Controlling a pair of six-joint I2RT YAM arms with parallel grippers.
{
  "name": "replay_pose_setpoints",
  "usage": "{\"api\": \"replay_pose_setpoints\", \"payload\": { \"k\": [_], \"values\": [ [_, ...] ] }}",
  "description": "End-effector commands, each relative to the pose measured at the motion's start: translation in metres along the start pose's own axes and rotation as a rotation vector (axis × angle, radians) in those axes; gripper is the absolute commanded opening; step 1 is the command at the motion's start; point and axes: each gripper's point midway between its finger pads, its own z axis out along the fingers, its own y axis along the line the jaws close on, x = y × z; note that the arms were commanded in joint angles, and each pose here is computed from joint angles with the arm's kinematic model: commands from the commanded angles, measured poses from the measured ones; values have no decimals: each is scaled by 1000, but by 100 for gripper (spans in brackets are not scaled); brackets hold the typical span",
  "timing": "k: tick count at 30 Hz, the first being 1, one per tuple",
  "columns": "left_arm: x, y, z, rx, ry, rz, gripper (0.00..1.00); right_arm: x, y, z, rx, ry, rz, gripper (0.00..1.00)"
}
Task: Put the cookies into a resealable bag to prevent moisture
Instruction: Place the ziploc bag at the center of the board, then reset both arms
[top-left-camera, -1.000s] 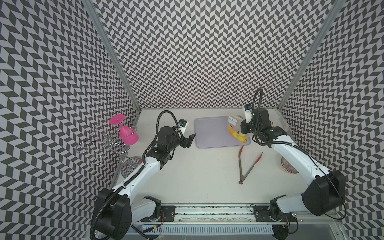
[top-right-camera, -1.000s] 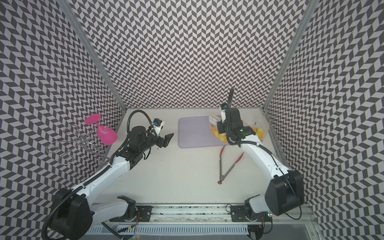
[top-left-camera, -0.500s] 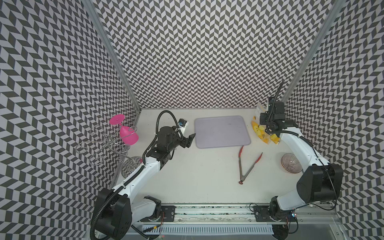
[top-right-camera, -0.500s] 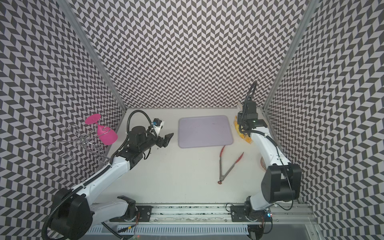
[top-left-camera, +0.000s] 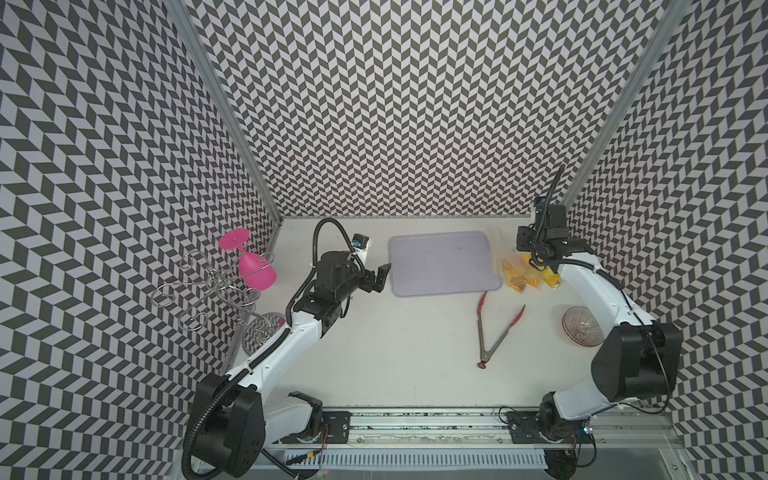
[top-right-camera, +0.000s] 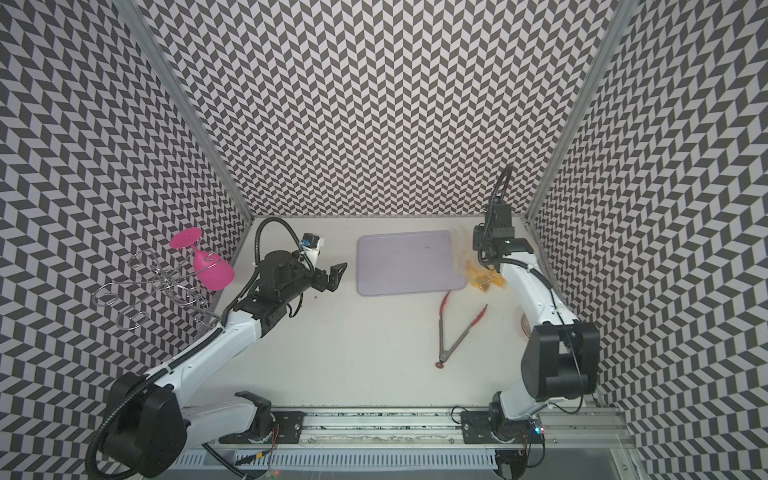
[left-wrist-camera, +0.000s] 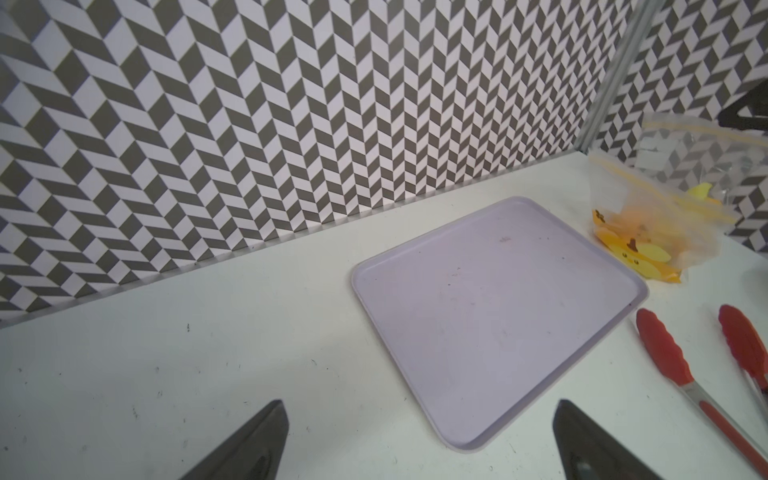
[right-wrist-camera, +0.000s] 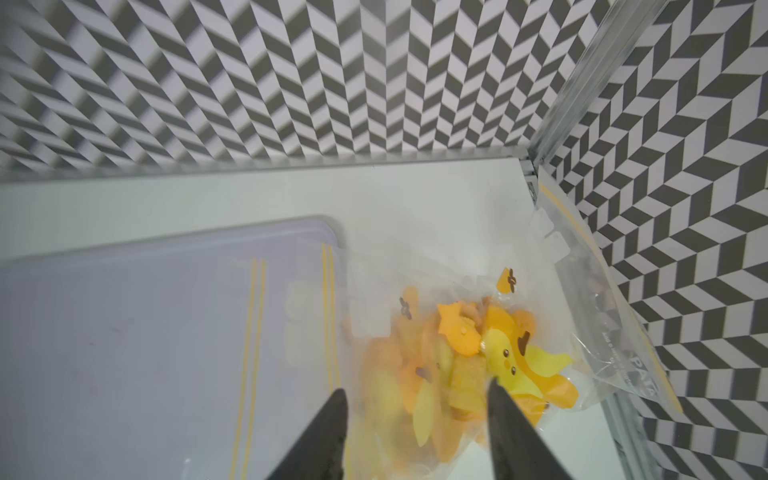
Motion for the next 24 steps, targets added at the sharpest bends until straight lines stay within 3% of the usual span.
{"api": "replay_pose_setpoints", "payload": {
  "k": [1, 5, 8, 12, 19, 24],
  "values": [
    [-35, 39, -14, -156, -94, -150, 100, -50, 8, -69, -141, -281, 93, 65],
    [-20, 89, -46, -436, -158, -274, 96, -18, 0, -110, -188, -470, 190, 82],
    [7, 108, -68, -553, -219, -218, 100, 26, -7, -118, -188, -552, 200, 91],
    [32, 124, -82, -624, -230, -78, 100, 79, -29, -103, -74, -583, 231, 94],
    [82, 156, -67, -708, -133, -125, 100, 108, -32, -54, 21, -494, 152, 99],
    [109, 168, -60, -646, -187, -191, 100, 103, -28, -33, 34, -531, 78, 99]
  ]
}}
